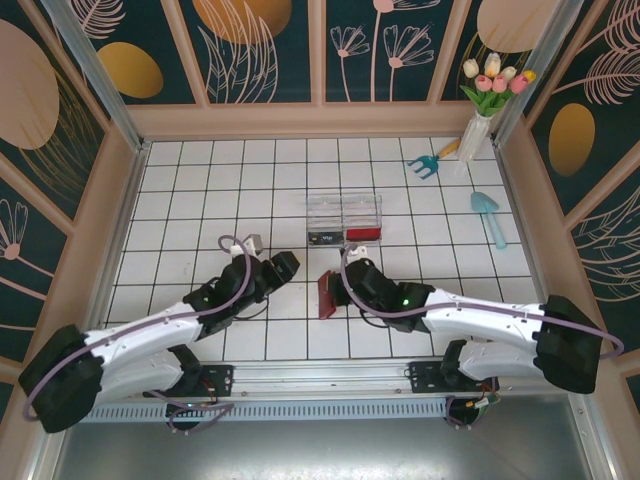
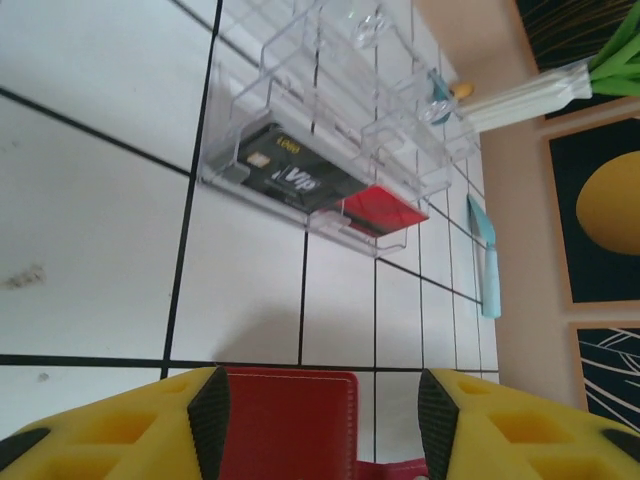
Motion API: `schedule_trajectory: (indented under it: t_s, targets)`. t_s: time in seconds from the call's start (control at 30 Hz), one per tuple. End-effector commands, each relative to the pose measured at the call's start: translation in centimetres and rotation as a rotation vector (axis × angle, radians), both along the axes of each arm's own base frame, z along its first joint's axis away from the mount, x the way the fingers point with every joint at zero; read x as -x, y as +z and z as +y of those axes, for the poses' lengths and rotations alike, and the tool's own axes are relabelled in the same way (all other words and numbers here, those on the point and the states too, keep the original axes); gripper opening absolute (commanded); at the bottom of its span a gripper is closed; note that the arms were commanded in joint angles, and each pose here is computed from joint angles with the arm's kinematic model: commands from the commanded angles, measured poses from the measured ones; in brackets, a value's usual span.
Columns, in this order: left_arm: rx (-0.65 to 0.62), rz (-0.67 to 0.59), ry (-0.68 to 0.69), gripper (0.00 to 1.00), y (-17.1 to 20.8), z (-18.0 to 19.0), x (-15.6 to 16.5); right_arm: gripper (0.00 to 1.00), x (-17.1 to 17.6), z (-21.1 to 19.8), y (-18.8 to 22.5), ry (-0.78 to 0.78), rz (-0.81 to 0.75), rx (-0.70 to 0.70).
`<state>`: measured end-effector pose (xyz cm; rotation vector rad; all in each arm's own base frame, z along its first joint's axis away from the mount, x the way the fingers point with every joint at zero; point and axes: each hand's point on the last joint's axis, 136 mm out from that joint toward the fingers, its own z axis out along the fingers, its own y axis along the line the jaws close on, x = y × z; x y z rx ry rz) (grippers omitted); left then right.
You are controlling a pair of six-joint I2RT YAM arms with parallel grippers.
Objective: Take the credit cards out of the card holder
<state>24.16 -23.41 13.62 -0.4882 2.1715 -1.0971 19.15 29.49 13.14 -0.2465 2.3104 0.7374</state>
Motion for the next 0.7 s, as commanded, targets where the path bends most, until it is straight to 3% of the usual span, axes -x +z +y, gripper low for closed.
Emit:
schedule_trajectory:
  t_s: [0.0, 0.37, 0.67]
  targets:
    - [-0.127, -0.006, 0.032, 0.53, -1.4, 2.5, 0.5, 0.0, -0.7, 2.3, 2.0, 0.026, -0.015, -0.066]
    - [-0.121, -0.006, -0.032, 0.45, -1.7, 1.7, 1.1, 0.0, -1.6, -1.6, 0.8, -0.09, -0.004, -0.059]
    - [-0.179, 0.059, -0.121, 0.34, -4.4, -0.4, 1.3, 0.0, -1.7, -7.0, -5.5, -0.184, 0.078, 0.019]
